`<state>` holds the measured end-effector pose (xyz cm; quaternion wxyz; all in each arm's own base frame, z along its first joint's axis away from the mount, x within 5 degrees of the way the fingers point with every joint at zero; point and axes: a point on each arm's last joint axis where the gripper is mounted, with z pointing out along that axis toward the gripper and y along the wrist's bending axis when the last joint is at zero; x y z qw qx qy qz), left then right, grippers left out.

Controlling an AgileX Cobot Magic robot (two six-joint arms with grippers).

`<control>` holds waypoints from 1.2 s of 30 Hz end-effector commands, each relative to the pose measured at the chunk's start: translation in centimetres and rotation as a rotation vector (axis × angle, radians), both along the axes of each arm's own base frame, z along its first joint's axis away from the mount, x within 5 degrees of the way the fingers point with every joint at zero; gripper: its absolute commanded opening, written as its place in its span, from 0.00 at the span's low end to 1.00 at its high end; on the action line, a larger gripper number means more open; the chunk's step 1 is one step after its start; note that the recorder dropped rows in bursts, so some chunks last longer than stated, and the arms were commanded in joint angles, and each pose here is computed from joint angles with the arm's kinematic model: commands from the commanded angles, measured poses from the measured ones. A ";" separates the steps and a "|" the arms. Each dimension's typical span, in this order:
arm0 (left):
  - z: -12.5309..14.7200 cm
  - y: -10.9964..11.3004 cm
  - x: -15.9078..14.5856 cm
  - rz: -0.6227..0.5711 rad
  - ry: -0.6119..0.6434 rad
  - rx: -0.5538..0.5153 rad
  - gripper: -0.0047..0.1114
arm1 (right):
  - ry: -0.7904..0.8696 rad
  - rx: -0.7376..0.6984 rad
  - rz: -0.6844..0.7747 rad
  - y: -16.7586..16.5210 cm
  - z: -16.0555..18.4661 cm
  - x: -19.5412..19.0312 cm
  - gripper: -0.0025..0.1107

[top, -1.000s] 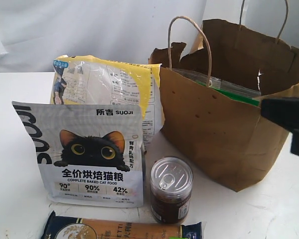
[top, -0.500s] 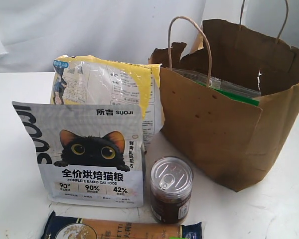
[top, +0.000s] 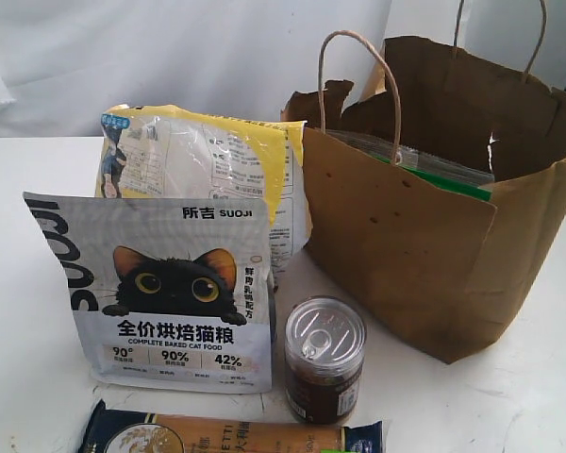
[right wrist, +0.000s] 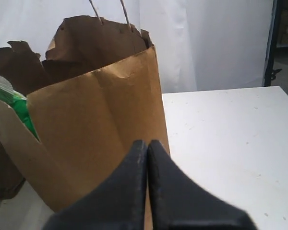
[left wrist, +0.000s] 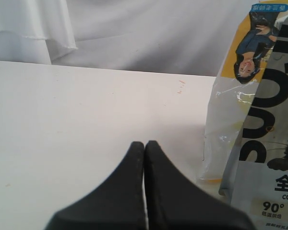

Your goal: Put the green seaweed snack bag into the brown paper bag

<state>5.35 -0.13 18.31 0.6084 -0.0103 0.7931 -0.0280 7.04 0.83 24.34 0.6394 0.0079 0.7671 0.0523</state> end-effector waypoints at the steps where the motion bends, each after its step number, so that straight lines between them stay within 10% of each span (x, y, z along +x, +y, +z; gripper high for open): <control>1: -0.1 0.0 0.0 -0.005 -0.009 0.001 0.04 | 0.003 -0.040 -0.044 -0.4 -0.3 -0.2 0.02; 36: -0.1 0.0 0.0 -0.005 -0.009 0.001 0.04 | 0.076 -0.083 -0.155 -1.4 -6.1 -1.7 0.02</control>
